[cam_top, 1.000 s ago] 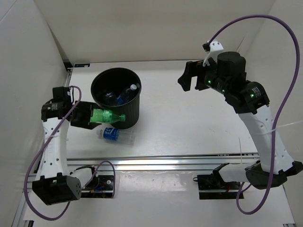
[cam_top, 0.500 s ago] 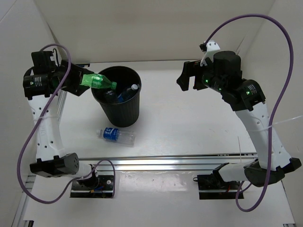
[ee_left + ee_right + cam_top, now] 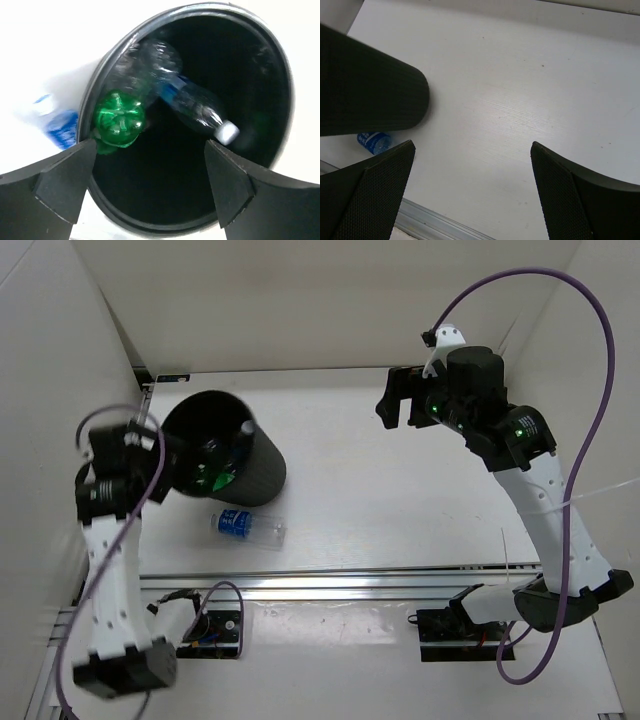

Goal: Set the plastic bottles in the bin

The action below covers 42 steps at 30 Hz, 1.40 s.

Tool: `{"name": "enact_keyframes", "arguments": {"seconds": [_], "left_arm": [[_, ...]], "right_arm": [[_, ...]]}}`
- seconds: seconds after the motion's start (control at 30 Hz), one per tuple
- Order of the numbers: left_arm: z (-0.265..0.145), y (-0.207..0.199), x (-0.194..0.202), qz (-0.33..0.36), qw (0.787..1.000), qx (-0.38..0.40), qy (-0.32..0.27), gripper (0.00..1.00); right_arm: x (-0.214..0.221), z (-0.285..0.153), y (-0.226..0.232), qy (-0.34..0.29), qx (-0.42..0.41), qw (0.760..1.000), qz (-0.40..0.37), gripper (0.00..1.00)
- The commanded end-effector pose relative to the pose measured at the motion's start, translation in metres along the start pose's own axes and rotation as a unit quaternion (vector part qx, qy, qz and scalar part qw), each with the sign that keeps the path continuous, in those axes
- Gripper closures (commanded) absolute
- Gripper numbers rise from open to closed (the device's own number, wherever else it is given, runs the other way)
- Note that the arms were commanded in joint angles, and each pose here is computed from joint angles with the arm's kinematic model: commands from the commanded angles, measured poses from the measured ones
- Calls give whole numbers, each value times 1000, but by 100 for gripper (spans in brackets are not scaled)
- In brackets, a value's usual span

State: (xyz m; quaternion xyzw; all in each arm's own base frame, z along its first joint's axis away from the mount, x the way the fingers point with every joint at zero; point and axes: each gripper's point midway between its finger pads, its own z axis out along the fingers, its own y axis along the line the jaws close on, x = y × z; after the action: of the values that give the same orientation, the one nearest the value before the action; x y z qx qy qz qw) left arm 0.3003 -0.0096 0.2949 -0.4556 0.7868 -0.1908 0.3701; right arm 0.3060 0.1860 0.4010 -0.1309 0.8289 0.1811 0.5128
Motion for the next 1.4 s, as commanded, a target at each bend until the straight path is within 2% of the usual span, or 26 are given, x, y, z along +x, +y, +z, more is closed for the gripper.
{"name": "enact_keyframes", "arguments": {"seconds": [0.0, 0.03, 0.13, 0.2, 0.53, 0.73, 1.13, 1.27, 1.37], "left_arm": [[-5, 48, -3, -81, 996, 11, -44, 0], [13, 70, 36, -110, 993, 6, 34, 0], [27, 105, 77, -202, 974, -11, 105, 0], [28, 110, 68, -203, 975, -1, 92, 0], [35, 77, 17, -109, 991, -1, 71, 0], [37, 61, 2, -97, 994, 16, 54, 0], [50, 69, 2, -102, 993, 0, 53, 0], [57, 57, -7, -121, 992, 23, 38, 0], [61, 43, -10, -110, 993, 37, 26, 0]], "right_arm": [[-15, -3, 0, -27, 0, 1000, 0, 0], [-15, -3, 0, -27, 0, 1000, 0, 0], [-13, 1, 0, -23, 1, 1000, 0, 0], [-10, 3, 2, -17, -4, 1000, 0, 0], [-9, 5, 0, -18, 0, 1000, 0, 0], [-11, 2, -3, -24, 8, 1000, -4, 0], [-5, 5, -4, -15, 10, 1000, -5, 0], [-5, 5, -4, -15, 10, 1000, -5, 0], [-4, 5, 2, -12, -8, 1000, -5, 0]]}}
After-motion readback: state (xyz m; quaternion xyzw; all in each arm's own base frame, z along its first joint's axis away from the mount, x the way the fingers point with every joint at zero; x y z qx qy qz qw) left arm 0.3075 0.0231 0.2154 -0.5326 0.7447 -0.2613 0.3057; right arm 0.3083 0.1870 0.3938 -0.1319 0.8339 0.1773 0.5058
